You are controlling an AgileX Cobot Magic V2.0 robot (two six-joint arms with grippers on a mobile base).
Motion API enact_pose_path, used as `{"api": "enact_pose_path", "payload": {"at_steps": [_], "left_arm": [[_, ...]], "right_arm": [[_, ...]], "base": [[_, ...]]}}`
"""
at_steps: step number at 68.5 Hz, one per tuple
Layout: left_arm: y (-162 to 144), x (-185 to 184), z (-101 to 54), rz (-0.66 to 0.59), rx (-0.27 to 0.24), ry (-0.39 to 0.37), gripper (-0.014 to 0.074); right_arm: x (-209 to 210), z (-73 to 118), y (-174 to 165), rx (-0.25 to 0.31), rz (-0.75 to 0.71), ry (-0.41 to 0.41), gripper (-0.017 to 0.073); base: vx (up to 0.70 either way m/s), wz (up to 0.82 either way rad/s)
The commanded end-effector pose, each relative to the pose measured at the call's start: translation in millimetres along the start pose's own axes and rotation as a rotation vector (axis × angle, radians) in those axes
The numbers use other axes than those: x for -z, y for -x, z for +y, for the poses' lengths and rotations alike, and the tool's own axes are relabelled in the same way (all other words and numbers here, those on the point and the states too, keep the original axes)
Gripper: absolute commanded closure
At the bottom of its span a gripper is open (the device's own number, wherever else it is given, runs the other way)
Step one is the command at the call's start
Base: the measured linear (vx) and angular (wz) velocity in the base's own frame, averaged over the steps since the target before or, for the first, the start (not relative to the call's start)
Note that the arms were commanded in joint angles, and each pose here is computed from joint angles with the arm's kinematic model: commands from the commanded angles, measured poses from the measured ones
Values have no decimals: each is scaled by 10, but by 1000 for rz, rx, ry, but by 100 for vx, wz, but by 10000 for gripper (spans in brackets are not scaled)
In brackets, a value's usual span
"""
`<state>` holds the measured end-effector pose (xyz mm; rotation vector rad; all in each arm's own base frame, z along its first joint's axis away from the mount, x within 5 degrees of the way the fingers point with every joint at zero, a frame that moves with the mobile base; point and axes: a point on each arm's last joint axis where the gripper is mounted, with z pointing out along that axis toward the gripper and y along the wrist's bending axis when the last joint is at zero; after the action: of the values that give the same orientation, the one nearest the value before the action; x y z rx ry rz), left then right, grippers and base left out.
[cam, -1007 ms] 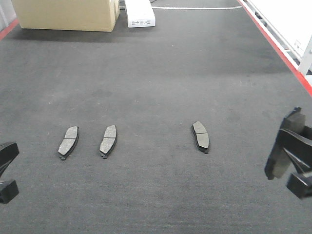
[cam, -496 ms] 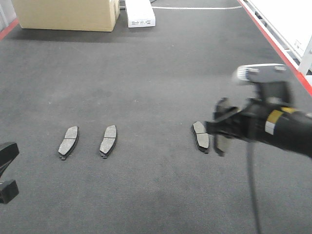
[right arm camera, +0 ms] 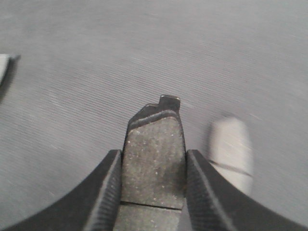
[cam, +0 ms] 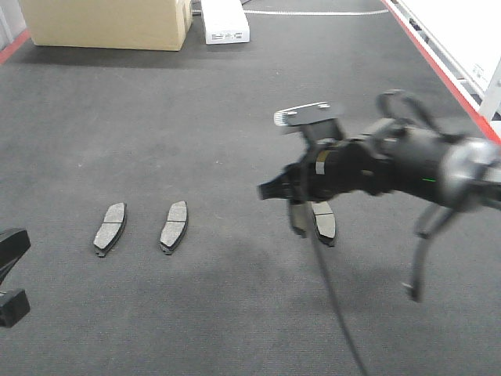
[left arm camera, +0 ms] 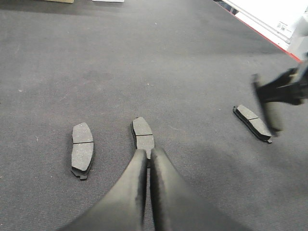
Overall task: Move and align brake pads A on conveyor
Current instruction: 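Lower the right gripper's brake pad beside the other pad on the belt, then open the right gripper to release the pad and lift away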
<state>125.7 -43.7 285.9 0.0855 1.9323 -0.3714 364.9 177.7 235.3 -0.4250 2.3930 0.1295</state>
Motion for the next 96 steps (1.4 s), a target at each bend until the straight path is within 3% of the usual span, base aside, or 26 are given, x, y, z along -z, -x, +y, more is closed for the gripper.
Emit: {"api": "enact_pose_path", "payload": {"at_steps": [1, 10, 37, 48, 76, 88, 96], "left_arm": [[139, 26, -42, -88, 3, -31, 600], [138, 25, -41, -87, 3, -31, 600], [138, 25, -41, -87, 3, -31, 600], [138, 25, -41, -87, 3, -31, 600], [138, 25, -41, -87, 3, -31, 600], [138, 25, -41, -87, 3, -31, 600], [138, 25, -41, -87, 3, -31, 600]], "right_arm": [[118, 79, 308, -1, -116, 30, 524], [-89, 120, 357, -46, -65, 41, 519], [-498, 153, 209, -21, 12, 34, 491], [-545, 163, 207, -20, -5, 42, 410], [-502, 184, 260, -70, -44, 69, 109], [-290, 165, 346, -72, -64, 68, 92], [-37, 138, 432, -76, -98, 69, 139]], "base": [[0, 0], [0, 0], [0, 0], [0, 0], [0, 0], [0, 0], [0, 0]]}}
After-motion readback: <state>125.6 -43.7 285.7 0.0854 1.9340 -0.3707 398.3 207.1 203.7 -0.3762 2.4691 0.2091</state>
